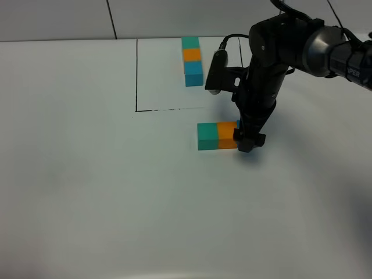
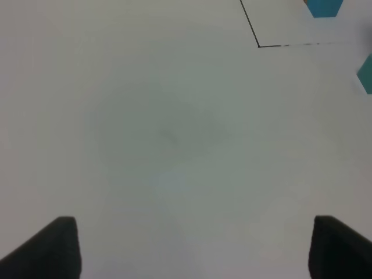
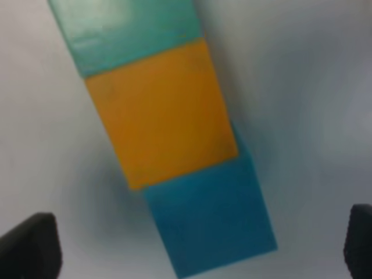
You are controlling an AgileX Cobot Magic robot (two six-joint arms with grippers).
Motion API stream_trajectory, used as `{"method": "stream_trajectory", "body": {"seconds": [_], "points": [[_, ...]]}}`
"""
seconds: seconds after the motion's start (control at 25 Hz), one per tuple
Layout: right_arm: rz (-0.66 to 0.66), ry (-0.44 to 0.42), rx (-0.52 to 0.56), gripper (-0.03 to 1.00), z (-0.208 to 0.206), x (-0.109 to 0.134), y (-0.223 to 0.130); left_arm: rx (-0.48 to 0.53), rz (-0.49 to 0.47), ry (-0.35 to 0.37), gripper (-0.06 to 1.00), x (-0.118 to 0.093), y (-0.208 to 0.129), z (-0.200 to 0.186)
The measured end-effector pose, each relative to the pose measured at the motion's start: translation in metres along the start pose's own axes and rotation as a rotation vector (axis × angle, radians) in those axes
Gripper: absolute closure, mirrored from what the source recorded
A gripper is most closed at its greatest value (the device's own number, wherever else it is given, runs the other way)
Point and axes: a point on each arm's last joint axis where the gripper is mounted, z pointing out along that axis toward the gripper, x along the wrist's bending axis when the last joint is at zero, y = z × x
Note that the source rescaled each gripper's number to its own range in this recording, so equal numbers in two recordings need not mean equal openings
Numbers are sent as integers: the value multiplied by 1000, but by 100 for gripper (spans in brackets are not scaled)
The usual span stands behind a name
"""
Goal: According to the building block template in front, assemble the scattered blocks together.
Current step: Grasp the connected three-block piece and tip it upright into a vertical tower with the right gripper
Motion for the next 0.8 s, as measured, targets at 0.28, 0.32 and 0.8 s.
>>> {"method": "stream_trajectory", "body": {"seconds": [0.28, 0.32, 0.8], "points": [[-62, -16, -30, -2, 3, 5, 12, 0, 0, 0, 18, 0, 0, 0], [-62, -14, -32, -1, 6, 5, 13, 0, 0, 0, 18, 0, 0, 0], [-84, -13, -57, 42, 32, 14, 27, 0, -1, 0, 18, 0, 0, 0]]}}
